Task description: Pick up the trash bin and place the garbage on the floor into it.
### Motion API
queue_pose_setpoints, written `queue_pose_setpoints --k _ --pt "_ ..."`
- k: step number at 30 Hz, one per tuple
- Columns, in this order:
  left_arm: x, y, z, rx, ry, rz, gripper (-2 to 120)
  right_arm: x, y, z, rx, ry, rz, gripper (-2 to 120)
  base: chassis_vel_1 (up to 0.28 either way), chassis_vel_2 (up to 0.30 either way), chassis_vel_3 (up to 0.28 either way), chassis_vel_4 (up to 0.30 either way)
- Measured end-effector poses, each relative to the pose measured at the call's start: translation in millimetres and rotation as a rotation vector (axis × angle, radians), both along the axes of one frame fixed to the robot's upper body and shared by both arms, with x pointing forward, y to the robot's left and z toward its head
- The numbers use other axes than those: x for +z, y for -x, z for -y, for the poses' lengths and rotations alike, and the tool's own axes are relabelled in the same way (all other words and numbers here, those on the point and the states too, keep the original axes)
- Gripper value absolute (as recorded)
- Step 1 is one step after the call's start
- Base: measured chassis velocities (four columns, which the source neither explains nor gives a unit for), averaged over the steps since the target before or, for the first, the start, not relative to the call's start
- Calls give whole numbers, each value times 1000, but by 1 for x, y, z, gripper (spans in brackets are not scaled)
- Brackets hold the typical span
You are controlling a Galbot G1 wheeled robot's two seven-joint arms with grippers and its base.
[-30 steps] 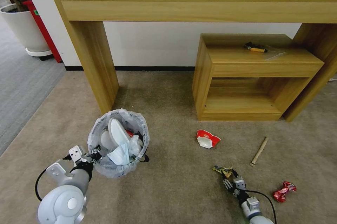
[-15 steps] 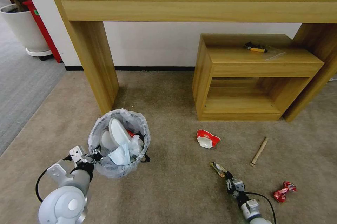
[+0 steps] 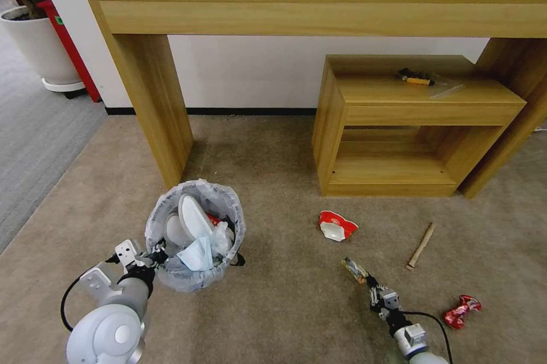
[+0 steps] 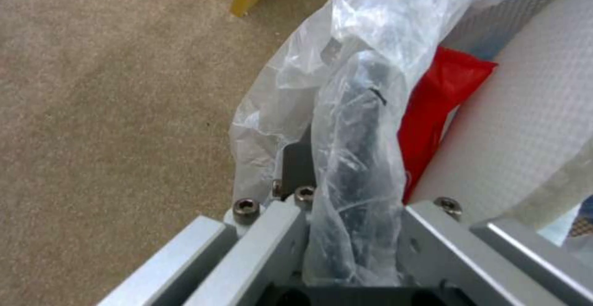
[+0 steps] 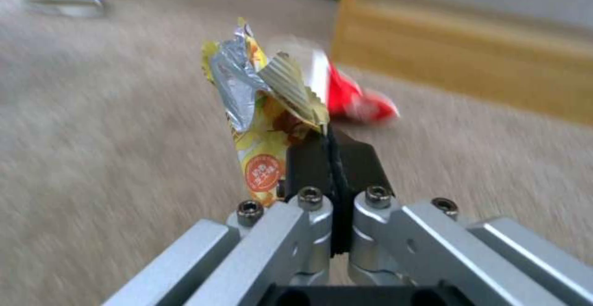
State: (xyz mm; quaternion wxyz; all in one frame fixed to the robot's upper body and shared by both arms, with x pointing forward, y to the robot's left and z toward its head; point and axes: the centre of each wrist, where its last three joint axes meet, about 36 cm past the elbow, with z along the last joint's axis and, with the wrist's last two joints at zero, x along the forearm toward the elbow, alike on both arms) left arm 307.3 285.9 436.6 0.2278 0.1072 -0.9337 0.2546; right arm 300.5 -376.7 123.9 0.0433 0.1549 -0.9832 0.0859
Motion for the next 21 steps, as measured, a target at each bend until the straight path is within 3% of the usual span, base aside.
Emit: queue_pose_setpoints --k 10,21 --pt "4 3 -7 -4 -30 -10 0 50 -29 -19 112 -73 132 0 0 0 0 0" --pt "5 9 -8 -13 -52 -25 0 143 -65 -65 269 -160 277 0 0 0 0 0"
